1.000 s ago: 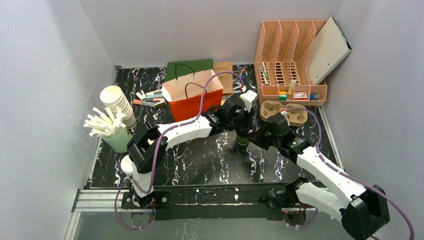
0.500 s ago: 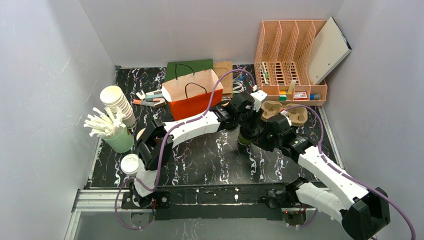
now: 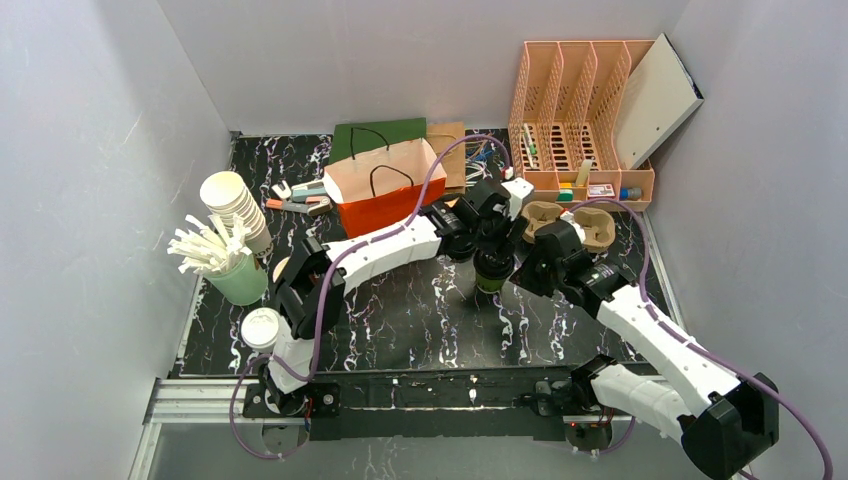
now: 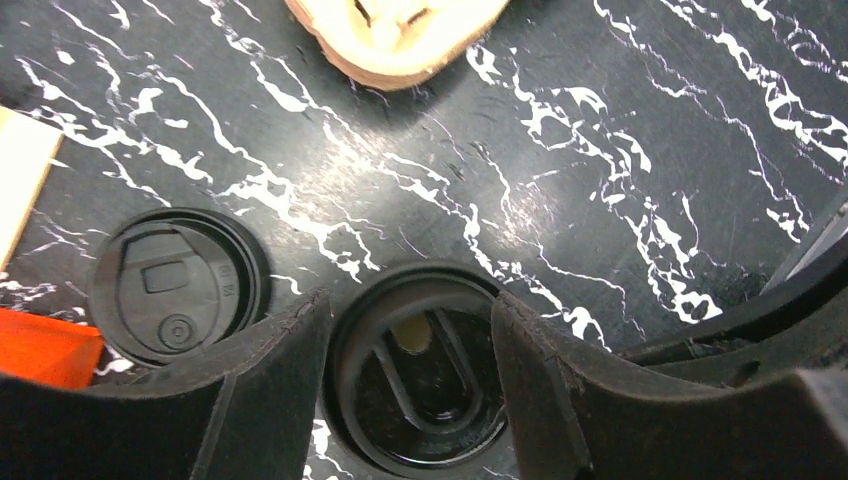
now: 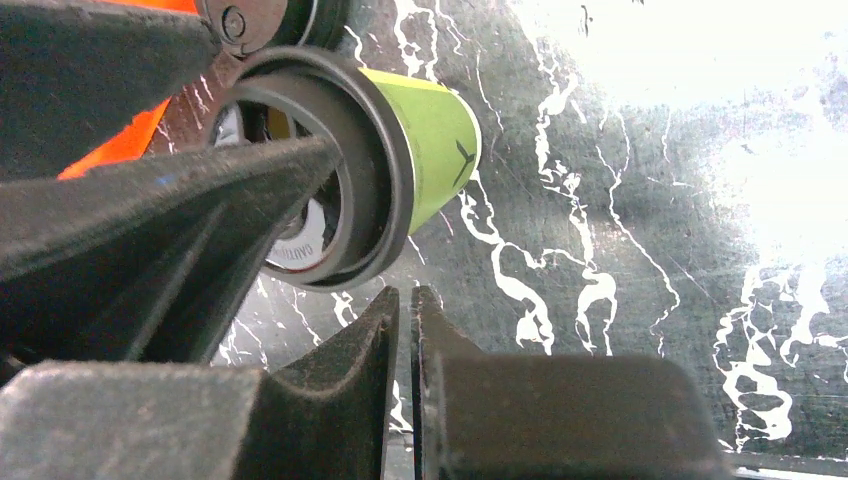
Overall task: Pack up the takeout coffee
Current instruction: Adjust the cup lid on the coffee cup.
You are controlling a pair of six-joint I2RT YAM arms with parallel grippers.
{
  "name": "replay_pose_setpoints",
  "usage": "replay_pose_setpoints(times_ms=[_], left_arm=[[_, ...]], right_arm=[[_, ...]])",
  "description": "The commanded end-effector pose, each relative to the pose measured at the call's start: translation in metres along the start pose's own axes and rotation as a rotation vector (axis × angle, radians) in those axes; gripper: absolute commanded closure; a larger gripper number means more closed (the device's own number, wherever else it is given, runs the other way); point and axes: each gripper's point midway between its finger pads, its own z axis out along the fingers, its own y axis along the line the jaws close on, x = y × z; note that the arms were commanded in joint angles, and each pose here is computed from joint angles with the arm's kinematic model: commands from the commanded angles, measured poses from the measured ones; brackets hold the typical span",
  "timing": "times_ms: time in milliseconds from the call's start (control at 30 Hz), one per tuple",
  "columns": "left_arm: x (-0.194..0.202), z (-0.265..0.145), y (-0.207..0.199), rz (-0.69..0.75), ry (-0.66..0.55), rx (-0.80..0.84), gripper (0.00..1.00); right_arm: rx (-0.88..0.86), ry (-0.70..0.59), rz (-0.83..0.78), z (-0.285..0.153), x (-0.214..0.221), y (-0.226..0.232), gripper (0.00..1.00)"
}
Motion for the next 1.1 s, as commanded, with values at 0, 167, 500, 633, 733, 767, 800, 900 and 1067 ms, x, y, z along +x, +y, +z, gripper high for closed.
replay_pose_setpoints(times_ms=[0, 167, 500, 633, 733, 767, 800, 900, 1067], left_arm=[[-0.042, -0.025, 0.009, 0.018, -0.085, -0.035, 0.41], [-0.057, -0.033, 0.013, 0.012, -0.114, -0.049, 0.39], [-0.015, -0.075, 0.024, -0.169, -0.097, -0.116, 0.6], [0.012, -0.093, 0.035, -0.262, -0.119, -0.167, 0.66], [0.022, -0.101, 0.043, -0.311, -0.14, -0.182, 0.69], [0.024, -0.101, 0.045, -0.325, -0.139, -0.183, 0.7], [0.027, -0.1, 0.048, -0.342, -0.135, -0.184, 0.71], [0.034, -0.091, 0.056, -0.38, -0.117, -0.167, 0.74], [0.039, -0.077, 0.055, -0.418, -0.114, -0.109, 0.75]], right_arm=[[-0.021, -0.051, -0.043, -0.013, -0.018, 0.011, 0.82], [-0.025, -0.069, -0.075, -0.019, -0.023, 0.012, 0.82], [-0.062, -0.039, -0.164, -0.017, -0.026, 0.018, 0.82], [-0.121, -0.009, -0.165, -0.014, -0.026, 0.021, 0.82], [-0.176, 0.017, -0.145, -0.011, -0.03, 0.019, 0.82], [-0.196, 0.023, -0.134, -0.009, -0.032, 0.018, 0.81], [-0.21, 0.024, -0.118, -0.008, -0.037, 0.015, 0.81], [-0.238, 0.04, -0.118, -0.004, -0.04, 0.012, 0.8], [-0.238, 0.052, -0.125, 0.003, -0.039, 0.006, 0.79]])
